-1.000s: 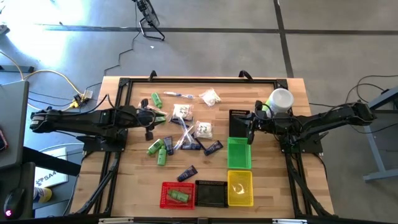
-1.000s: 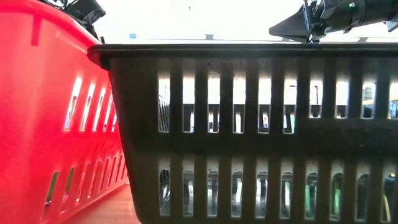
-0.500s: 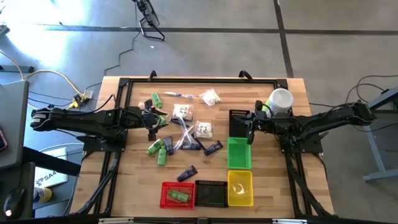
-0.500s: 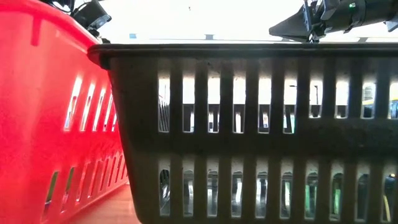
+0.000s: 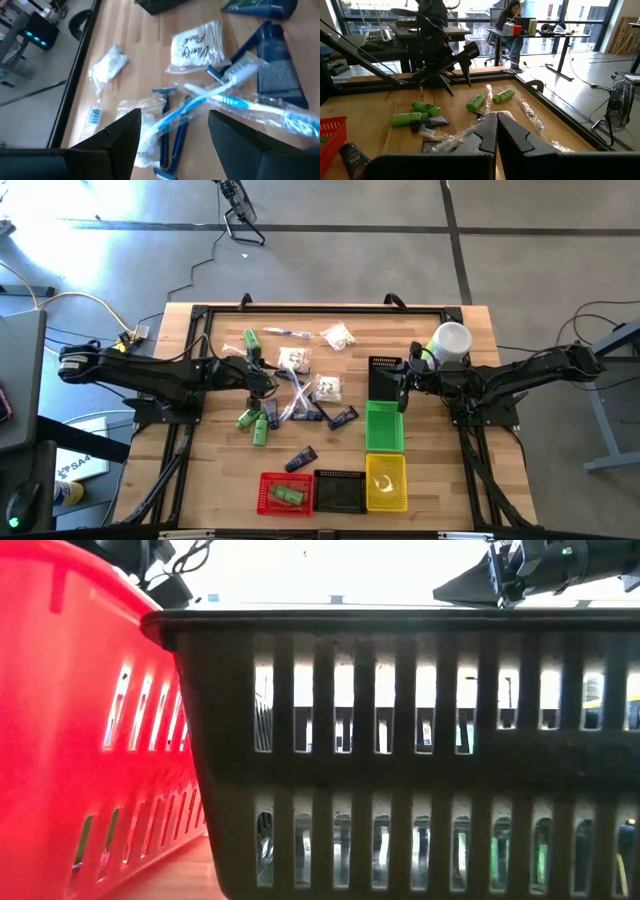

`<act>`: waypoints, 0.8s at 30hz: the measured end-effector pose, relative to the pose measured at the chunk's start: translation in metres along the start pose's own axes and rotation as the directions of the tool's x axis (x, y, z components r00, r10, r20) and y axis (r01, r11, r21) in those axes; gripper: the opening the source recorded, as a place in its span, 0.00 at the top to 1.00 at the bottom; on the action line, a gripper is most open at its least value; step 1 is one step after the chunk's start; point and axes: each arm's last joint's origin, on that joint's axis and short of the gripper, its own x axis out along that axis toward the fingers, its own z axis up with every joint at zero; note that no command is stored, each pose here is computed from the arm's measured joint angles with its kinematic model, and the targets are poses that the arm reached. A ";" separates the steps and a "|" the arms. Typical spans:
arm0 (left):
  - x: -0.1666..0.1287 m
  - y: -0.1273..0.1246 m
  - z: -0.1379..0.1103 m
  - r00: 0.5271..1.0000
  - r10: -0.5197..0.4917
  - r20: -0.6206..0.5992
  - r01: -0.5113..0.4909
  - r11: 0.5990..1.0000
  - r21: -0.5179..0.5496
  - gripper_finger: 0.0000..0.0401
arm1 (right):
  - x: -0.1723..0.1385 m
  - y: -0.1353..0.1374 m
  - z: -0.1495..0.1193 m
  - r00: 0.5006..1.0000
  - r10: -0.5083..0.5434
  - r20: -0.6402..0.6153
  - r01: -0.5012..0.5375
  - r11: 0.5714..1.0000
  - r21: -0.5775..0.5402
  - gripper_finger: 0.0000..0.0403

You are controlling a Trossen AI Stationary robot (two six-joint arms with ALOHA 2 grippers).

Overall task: Pick & Place Travel size toiletries
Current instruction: Put the top blue toothbrush into the bottom black bin

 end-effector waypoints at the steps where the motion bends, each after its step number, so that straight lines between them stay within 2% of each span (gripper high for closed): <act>1: 0.003 -0.001 0.001 1.000 -0.004 -0.009 0.004 1.000 0.003 0.44 | 0.000 0.000 0.000 1.000 0.000 0.000 0.000 1.000 0.000 0.99; 7: 0.021 -0.005 0.002 0.996 -0.035 -0.080 0.037 0.999 0.023 0.44 | 0.000 0.000 0.000 1.000 0.000 0.000 0.000 1.000 0.000 0.99; 17: 0.047 -0.012 0.004 0.985 -0.070 -0.160 0.097 0.981 0.166 0.44 | 0.000 0.000 -0.002 1.000 -0.001 -0.020 0.001 1.000 -0.008 0.99; 24: 0.063 -0.015 0.008 0.977 -0.085 -0.198 0.121 0.977 0.175 0.44 | 0.000 0.000 -0.005 0.999 -0.001 -0.045 0.001 1.000 -0.019 0.99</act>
